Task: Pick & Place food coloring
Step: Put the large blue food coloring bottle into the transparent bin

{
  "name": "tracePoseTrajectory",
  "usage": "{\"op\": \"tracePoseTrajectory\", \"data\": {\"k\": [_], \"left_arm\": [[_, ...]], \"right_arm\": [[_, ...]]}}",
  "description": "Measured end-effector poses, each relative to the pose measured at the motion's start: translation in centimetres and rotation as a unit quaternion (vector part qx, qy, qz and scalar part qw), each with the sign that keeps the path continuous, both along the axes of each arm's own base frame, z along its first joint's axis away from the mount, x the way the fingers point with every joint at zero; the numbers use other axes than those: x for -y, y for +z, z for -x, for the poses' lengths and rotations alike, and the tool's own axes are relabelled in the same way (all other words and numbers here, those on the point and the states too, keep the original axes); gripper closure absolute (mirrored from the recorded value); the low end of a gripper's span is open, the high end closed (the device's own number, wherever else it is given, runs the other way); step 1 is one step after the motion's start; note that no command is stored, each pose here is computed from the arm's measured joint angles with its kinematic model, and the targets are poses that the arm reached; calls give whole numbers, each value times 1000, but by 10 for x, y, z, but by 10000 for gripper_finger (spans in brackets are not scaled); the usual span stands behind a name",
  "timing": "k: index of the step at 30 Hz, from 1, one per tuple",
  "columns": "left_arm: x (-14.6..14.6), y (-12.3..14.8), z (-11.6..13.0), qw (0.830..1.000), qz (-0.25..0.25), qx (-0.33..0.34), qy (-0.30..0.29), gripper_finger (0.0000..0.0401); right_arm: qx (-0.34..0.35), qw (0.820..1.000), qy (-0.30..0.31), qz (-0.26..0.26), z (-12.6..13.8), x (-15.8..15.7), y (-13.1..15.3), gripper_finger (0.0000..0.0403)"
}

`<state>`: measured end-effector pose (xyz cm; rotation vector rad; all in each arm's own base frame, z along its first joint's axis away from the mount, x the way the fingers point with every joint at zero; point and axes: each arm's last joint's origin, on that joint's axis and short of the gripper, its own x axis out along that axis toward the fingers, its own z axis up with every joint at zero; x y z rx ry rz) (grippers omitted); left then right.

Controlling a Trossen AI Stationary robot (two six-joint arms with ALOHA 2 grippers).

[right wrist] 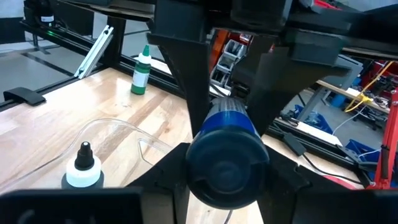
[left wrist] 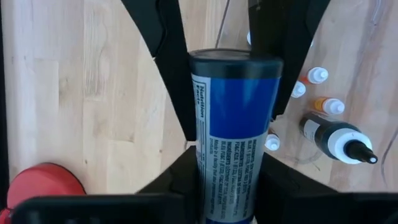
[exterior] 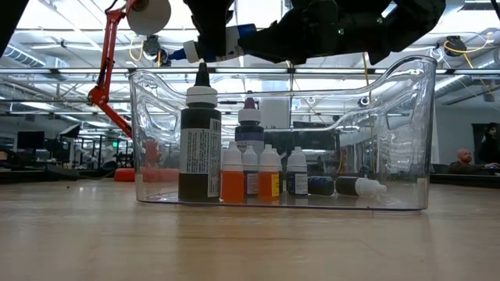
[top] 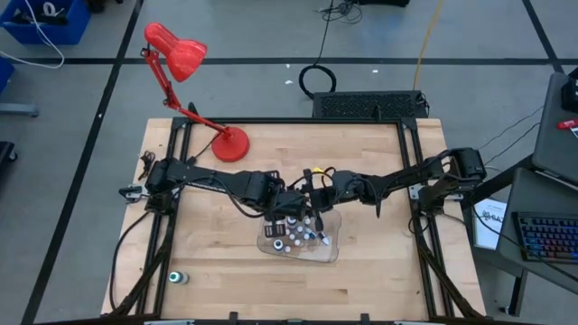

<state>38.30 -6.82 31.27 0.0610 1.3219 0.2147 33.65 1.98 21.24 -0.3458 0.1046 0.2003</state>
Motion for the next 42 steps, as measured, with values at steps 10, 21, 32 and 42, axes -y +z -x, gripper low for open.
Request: {"op": "tracePoseTrajectory", "data": {"k": [10,21,32,42], "left_arm": [[23,35,26,987,-123,95,38,130],[51,22,51,933,-308,164,86,128],[23,-9,99,884,-325,281,185,166],[-8,-14,113,887,-99,450,-29,196]], "right_arm": [[-23,999,-36,6,12,9,6,278],[109,992,-54,-38,51,20,14,279],[102,992,-57,-54,63,21,3,279],[126,989,-46,-61,66,22,5,279]]}}
